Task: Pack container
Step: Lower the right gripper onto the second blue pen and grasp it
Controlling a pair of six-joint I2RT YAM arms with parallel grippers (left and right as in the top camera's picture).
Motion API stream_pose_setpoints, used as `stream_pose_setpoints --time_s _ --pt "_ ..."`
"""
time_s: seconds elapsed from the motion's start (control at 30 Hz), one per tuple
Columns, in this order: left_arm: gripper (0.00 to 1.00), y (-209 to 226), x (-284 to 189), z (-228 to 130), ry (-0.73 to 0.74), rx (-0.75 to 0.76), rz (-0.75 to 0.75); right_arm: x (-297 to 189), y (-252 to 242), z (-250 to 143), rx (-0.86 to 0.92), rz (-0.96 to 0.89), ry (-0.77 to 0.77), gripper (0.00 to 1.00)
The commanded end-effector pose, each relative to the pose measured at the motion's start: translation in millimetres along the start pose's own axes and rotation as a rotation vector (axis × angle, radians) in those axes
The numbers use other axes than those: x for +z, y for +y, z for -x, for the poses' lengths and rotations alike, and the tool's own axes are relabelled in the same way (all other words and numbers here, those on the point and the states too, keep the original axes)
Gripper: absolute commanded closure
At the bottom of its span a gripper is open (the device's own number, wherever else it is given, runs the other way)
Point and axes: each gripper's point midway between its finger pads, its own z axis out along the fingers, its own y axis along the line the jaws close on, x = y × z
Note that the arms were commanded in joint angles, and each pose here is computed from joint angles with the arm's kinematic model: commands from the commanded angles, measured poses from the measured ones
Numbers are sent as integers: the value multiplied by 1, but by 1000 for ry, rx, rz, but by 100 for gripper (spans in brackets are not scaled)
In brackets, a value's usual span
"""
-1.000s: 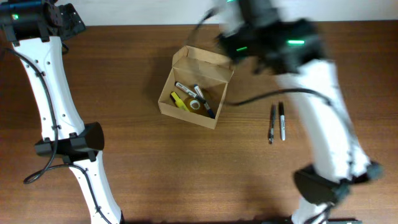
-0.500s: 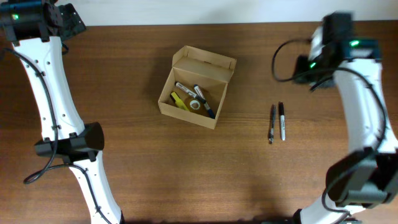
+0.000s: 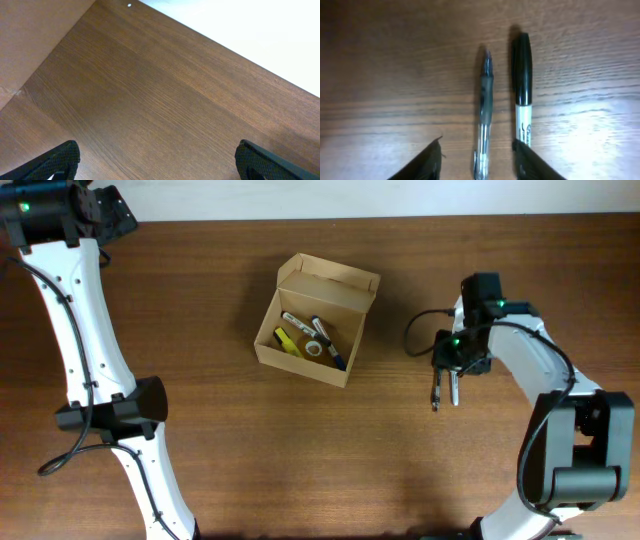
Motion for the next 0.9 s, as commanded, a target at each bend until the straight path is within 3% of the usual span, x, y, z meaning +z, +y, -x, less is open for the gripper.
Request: stream_pose_setpoints --time_s 0.0,0.6,0.73,0.87 --pt "0 -1 10 -3 18 13 7 12 -1 -10 50 3 15 56" --pt "0 -1 10 -3 18 13 7 44 -2 -19 104 -41 -33 60" --pt "0 -1 10 -3 18 13 7 51 -3 -23 106 -47 -10 81" --pt "0 -1 10 -3 18 13 7 60 -5 -28 108 -57 22 82"
